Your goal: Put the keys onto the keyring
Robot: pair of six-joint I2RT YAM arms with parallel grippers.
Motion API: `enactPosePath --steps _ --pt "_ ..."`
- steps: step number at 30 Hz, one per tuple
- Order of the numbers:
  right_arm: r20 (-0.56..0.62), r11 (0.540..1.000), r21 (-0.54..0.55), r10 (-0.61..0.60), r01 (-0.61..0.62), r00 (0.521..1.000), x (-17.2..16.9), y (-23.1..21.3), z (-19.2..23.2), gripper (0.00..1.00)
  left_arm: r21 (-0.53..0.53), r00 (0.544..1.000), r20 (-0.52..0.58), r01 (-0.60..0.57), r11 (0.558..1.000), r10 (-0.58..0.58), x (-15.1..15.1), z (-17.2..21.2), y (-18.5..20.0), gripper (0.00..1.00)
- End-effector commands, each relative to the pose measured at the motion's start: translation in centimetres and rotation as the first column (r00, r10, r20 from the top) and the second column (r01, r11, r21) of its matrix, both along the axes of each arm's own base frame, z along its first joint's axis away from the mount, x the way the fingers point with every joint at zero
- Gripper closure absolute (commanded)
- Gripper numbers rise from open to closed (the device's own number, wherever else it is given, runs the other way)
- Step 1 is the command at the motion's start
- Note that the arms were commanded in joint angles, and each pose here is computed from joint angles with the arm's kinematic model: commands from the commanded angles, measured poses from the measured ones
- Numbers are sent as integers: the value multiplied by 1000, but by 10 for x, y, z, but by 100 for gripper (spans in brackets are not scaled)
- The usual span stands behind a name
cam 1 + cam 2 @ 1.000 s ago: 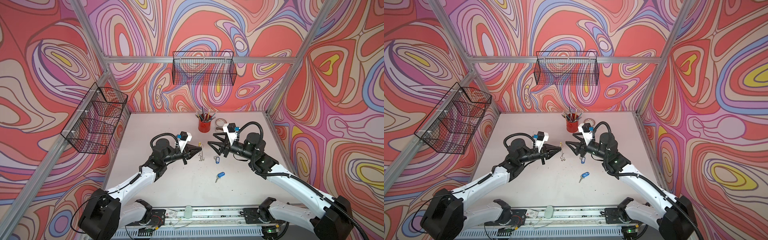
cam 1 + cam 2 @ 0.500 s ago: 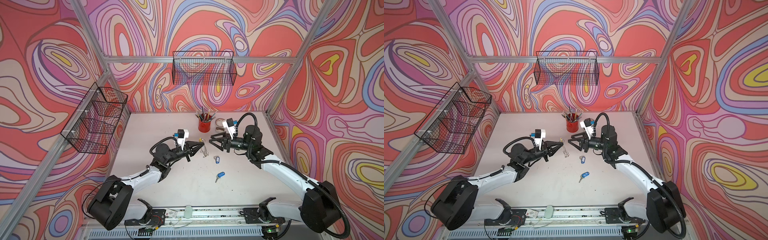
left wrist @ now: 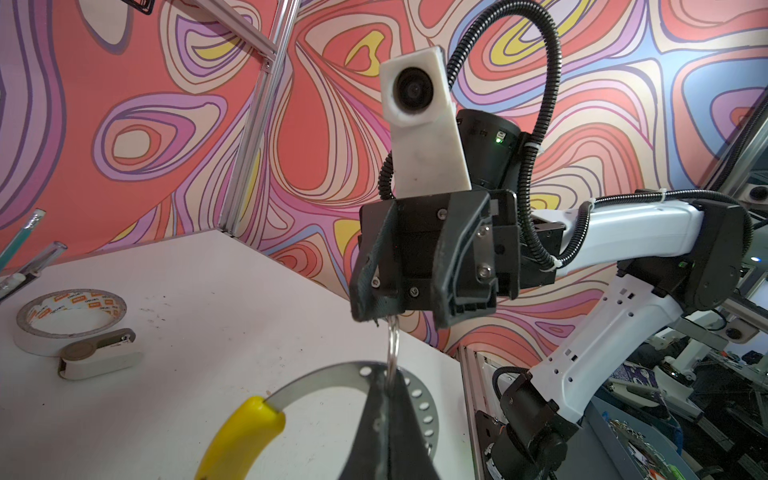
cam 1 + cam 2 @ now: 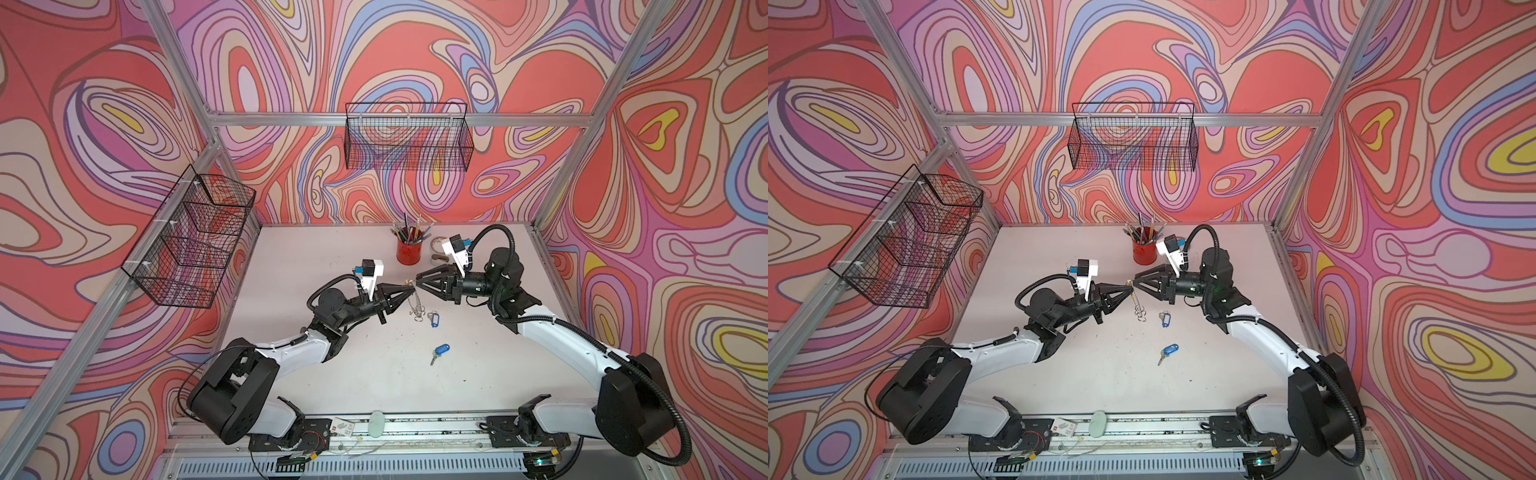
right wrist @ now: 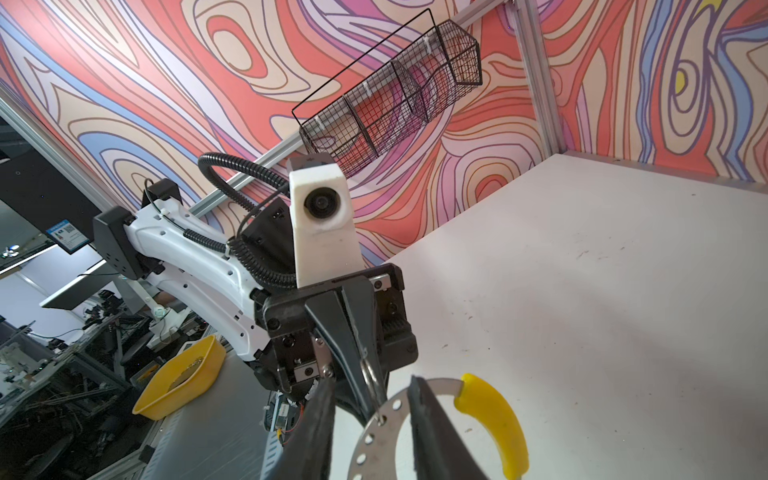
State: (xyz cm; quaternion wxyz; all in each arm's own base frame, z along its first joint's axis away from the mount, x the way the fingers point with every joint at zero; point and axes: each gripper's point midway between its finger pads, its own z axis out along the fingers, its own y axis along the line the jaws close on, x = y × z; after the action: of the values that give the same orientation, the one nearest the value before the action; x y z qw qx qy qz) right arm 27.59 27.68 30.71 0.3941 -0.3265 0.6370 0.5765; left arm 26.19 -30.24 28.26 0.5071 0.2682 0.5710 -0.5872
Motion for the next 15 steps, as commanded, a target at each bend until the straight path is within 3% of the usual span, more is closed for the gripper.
enactPosePath --steps 1,3,15 --pt "24 999 12 30 -31 999 -2 3 7 74 -65 996 91 26 998 -20 -5 30 -1 100" --pt "14 1000 2 26 -26 1000 1 3 4 81 -65 996 91 27 998 -21 -6 30 -1 100" --pt "3 1000 -1 15 -15 1000 4 3 1 94 -52 996 86 43 998 -39 -6 25 -5 100"
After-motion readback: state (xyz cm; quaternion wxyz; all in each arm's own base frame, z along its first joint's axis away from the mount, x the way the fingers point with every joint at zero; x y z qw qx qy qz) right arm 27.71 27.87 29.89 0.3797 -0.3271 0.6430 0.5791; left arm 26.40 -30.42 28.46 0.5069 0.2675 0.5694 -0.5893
